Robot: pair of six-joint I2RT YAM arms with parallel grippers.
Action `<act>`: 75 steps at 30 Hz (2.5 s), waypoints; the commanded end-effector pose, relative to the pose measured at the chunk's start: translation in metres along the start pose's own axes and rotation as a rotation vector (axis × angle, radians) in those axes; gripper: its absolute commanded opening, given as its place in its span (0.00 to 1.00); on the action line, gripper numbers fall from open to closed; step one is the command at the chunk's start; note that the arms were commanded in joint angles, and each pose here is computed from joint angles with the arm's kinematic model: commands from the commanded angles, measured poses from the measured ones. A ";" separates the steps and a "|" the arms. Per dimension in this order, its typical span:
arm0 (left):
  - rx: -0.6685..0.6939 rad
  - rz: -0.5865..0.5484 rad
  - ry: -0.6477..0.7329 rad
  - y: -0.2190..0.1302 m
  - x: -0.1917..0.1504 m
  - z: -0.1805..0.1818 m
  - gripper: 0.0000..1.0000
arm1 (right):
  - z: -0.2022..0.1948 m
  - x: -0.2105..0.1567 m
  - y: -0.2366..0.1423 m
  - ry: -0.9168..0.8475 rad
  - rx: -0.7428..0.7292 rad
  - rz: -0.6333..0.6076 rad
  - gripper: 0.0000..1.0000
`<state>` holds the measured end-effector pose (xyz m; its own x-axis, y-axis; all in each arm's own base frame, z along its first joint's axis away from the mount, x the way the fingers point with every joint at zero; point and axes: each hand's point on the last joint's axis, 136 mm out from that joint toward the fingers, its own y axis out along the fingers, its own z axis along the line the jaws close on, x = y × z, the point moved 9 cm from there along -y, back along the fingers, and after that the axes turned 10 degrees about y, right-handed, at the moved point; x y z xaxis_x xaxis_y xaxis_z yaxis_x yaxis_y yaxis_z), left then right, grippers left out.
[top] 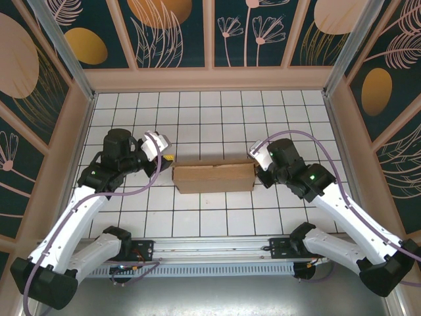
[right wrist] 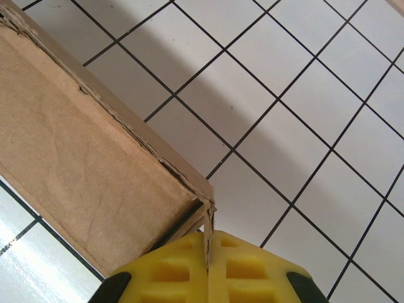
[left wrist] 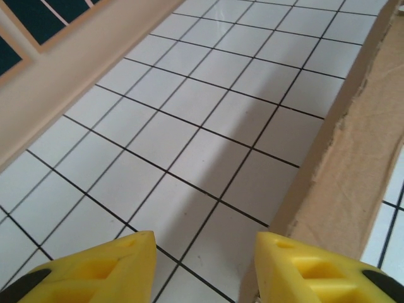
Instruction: Fold the paper box
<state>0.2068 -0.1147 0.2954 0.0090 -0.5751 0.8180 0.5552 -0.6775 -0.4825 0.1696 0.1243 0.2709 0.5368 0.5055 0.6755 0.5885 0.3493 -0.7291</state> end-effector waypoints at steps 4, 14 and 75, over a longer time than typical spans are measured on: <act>-0.061 0.000 -0.025 -0.003 -0.010 -0.013 0.44 | -0.001 0.004 0.002 0.011 -0.023 -0.018 0.00; -0.014 0.008 -0.042 -0.010 -0.025 -0.024 0.43 | 0.000 0.005 0.005 0.014 -0.021 -0.010 0.00; 0.170 0.232 -0.866 0.048 -0.042 0.003 0.00 | -0.001 0.052 0.060 0.603 0.051 0.206 0.00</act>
<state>0.2388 -0.1180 0.2493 0.6491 -0.0989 0.7542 0.6261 -0.4936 -0.6036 0.2308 0.1669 0.2637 0.8787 0.0670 0.4727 0.4314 0.3129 -0.8462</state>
